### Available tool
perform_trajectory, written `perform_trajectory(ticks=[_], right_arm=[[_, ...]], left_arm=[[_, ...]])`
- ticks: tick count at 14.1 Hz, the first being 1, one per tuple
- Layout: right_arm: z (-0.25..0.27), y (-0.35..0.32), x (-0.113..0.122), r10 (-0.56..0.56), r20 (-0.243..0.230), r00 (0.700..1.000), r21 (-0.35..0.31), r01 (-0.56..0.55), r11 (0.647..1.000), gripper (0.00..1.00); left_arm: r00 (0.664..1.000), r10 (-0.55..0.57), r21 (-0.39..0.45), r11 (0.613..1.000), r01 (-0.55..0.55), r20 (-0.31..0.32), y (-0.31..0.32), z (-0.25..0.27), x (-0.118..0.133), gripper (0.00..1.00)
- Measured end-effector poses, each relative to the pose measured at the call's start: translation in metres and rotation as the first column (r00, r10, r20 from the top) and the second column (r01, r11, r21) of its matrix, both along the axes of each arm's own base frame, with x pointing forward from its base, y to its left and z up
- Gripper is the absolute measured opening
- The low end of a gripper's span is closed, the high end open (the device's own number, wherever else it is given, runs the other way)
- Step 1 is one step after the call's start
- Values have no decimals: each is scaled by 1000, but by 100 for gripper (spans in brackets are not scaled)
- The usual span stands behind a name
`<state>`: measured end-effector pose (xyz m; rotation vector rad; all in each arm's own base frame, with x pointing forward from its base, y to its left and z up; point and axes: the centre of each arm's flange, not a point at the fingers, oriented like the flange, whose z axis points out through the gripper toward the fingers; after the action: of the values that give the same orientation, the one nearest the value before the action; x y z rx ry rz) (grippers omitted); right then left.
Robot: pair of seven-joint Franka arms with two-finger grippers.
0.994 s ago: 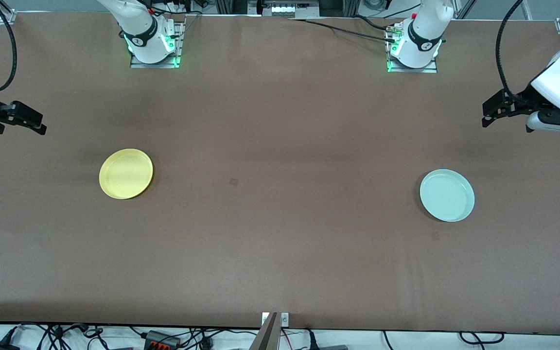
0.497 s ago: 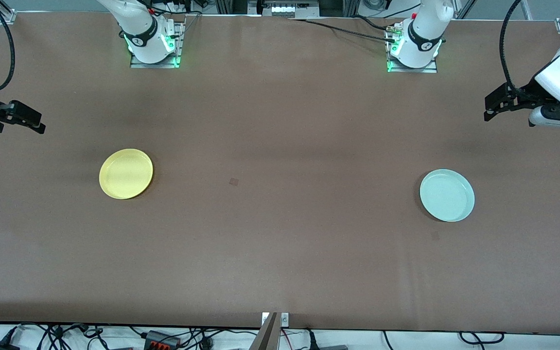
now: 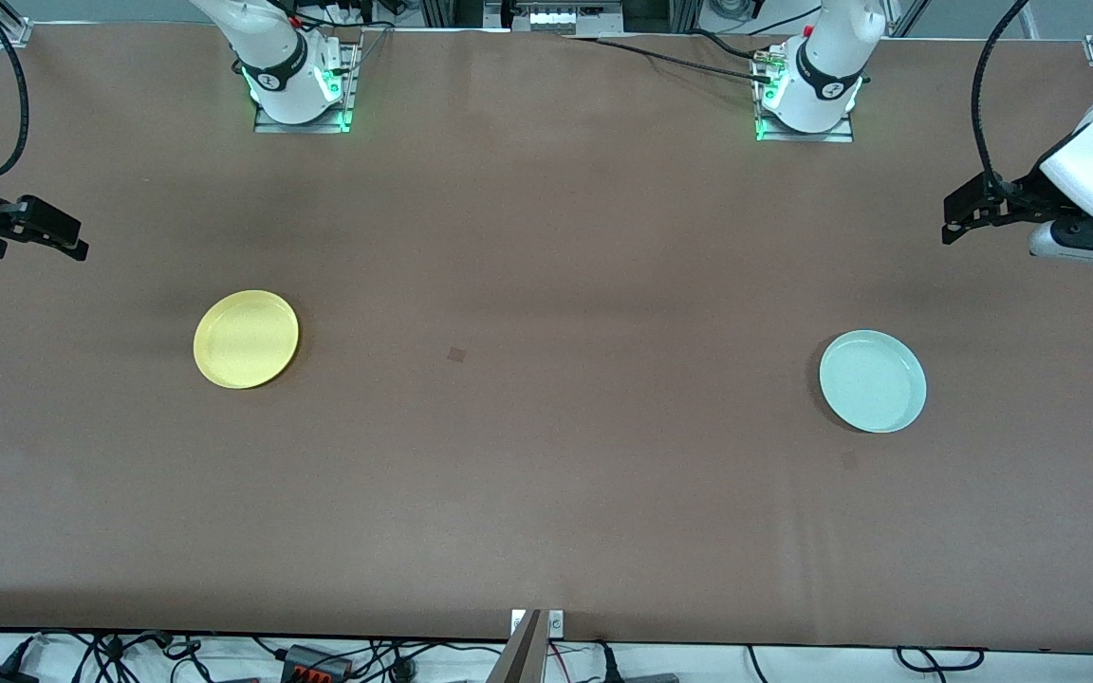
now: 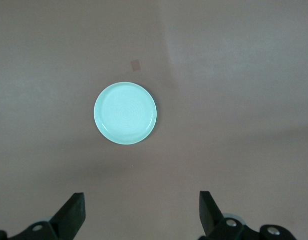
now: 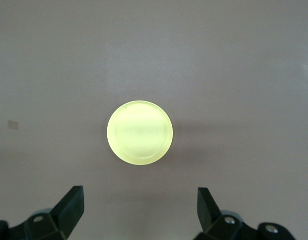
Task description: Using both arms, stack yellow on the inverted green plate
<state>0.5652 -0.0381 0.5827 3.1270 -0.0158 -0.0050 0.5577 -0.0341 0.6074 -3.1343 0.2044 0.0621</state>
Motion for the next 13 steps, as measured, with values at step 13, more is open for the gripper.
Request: perform_trajectory(ticks=[13], right_arm=[[-2,-1,1,-1,-4,1000,0,1,1000,100]], left_arm=[[993,37,5,999,-36,-110,28,-59,51,100]])
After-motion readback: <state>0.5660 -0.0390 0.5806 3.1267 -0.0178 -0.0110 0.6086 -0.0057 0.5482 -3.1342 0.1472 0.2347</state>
